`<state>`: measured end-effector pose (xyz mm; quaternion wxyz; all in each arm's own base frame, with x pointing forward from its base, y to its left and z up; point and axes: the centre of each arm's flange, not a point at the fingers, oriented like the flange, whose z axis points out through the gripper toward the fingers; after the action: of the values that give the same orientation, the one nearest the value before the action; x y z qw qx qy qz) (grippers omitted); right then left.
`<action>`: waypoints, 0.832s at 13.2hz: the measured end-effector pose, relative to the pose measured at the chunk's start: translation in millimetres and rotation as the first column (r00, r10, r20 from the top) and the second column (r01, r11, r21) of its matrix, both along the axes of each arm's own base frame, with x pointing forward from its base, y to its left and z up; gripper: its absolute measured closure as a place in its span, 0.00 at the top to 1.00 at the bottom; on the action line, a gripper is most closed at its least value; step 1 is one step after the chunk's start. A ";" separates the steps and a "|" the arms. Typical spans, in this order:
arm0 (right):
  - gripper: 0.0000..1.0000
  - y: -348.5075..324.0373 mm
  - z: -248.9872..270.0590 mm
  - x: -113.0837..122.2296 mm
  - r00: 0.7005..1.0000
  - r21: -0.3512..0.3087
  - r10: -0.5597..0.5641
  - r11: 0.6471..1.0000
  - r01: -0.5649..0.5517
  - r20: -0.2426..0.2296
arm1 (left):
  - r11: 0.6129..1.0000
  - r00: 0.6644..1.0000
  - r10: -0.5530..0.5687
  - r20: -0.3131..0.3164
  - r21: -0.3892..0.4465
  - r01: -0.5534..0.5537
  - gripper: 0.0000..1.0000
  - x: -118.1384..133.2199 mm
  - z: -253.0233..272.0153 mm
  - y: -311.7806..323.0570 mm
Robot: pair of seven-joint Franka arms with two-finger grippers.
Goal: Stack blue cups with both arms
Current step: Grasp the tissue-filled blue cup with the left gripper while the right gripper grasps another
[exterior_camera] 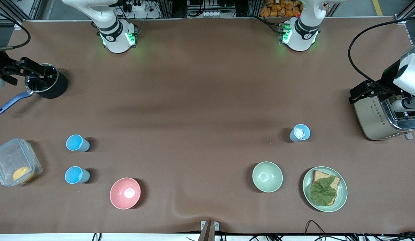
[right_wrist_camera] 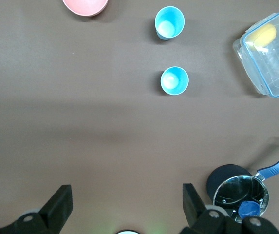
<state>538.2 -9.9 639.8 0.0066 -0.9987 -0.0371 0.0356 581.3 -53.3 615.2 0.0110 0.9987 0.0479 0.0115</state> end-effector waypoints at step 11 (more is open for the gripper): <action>1.00 -4.3 2.4 0.5 1.000 -0.001 -0.004 1.000 0.004 -0.003 | 0.999 0.995 -0.053 -0.090 0.003 0.053 1.00 16.1 -54.8 -32.4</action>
<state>538.7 -14.3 642.1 0.0063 -0.9987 -0.0350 0.0370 597.3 -85.7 560.4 0.0065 0.9992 0.0219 -0.0337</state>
